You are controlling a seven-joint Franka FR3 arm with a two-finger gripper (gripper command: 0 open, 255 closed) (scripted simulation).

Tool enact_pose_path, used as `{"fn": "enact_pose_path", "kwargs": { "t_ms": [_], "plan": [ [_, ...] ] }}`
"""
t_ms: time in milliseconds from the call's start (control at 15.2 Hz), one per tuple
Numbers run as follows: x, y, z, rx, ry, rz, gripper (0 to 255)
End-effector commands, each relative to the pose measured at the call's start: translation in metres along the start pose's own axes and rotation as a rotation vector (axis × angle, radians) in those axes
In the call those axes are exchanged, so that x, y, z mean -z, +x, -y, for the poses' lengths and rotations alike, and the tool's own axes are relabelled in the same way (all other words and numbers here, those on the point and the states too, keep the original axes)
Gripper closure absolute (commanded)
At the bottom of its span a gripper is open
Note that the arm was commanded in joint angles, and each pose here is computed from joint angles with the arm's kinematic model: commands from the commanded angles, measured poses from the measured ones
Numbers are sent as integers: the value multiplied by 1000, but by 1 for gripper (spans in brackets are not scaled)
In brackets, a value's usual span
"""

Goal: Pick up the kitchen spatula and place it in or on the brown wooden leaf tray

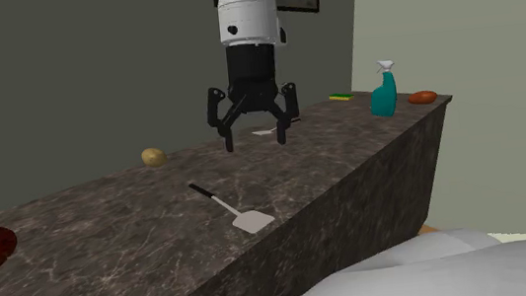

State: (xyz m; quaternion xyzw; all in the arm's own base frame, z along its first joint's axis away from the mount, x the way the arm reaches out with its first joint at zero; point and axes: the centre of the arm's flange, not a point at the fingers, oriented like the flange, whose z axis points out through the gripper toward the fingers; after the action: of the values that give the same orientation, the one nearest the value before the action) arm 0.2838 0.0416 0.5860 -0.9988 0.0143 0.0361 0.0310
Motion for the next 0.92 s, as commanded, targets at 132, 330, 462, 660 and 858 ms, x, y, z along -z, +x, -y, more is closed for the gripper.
{"fn": "enact_pose_path", "kwargs": {
  "t_ms": [132,330,462,660,858],
  "plan": [
    [-17,17,7,63,-9,-18,0],
    [-42,42,18,156,-22,-46,0],
    [-58,58,27,219,-31,-64,0],
    [-83,82,41,313,-45,-91,0],
    [-106,105,58,406,-58,-118,0]
  ]
}}
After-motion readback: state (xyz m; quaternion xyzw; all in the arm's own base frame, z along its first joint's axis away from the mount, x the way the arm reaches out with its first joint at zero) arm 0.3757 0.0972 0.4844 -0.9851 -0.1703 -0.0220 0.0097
